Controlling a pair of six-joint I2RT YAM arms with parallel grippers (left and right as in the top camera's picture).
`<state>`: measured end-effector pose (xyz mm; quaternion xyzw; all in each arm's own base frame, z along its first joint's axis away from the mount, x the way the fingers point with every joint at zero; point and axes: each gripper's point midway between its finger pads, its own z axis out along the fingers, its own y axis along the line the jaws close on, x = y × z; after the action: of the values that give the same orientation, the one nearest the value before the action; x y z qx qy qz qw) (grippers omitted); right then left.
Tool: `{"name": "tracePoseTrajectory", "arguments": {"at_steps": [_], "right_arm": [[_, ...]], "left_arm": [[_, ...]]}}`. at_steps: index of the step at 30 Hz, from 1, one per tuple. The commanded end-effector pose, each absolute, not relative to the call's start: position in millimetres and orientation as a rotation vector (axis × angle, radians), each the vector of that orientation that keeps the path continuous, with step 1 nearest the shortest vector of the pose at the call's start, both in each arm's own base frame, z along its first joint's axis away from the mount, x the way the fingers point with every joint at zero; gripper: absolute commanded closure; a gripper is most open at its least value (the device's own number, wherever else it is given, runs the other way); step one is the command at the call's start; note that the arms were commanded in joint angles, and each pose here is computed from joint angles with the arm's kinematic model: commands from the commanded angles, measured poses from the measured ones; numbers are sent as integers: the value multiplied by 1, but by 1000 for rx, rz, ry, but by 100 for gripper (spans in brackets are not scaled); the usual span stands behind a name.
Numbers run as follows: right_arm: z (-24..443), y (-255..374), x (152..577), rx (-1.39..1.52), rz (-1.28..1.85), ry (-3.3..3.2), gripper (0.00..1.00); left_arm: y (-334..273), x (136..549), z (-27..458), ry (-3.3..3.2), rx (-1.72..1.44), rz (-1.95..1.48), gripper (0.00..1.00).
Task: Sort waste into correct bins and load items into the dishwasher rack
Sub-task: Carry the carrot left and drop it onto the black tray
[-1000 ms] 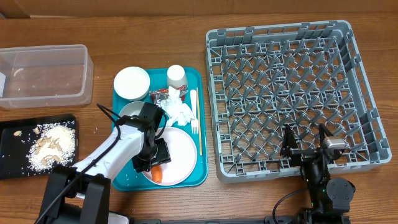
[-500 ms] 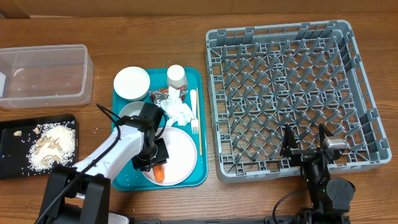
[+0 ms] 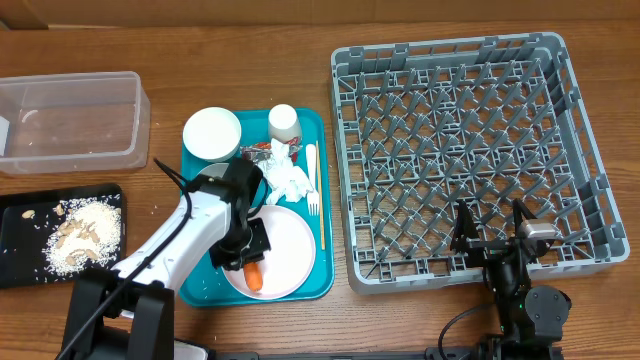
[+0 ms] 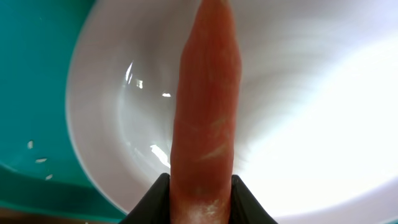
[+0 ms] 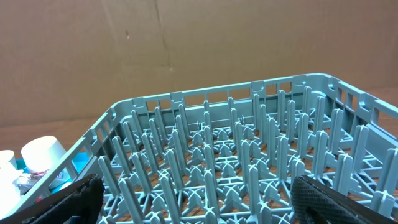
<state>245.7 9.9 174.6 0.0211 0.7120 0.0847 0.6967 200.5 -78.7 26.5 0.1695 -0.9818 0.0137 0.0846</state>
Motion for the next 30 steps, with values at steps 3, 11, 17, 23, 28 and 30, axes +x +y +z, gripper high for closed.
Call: {"name": "tracePoseTrajectory", "arguments": {"at_steps": [3,11,17,23,28,30], "right_arm": [[173,8,246,52,177,1582,0],[173,8,246,52,177,1582,0],[173,8,246,52,177,1582,0],[173,8,246,52,177,1582,0],[173,8,246,52,177,1582,0],[173,8,246,52,177,1582,0]], "left_arm": [[-86,228,54,-2991,474,75,91],[-51,263,96,-3051,611,25,88],[17,283,122,-3020,948,75,88],[93,289,128,-2910,1413,243,88],[154,280,130,-2803,1762,274,88],[175,276,130,-2774,1869,258,88]]}}
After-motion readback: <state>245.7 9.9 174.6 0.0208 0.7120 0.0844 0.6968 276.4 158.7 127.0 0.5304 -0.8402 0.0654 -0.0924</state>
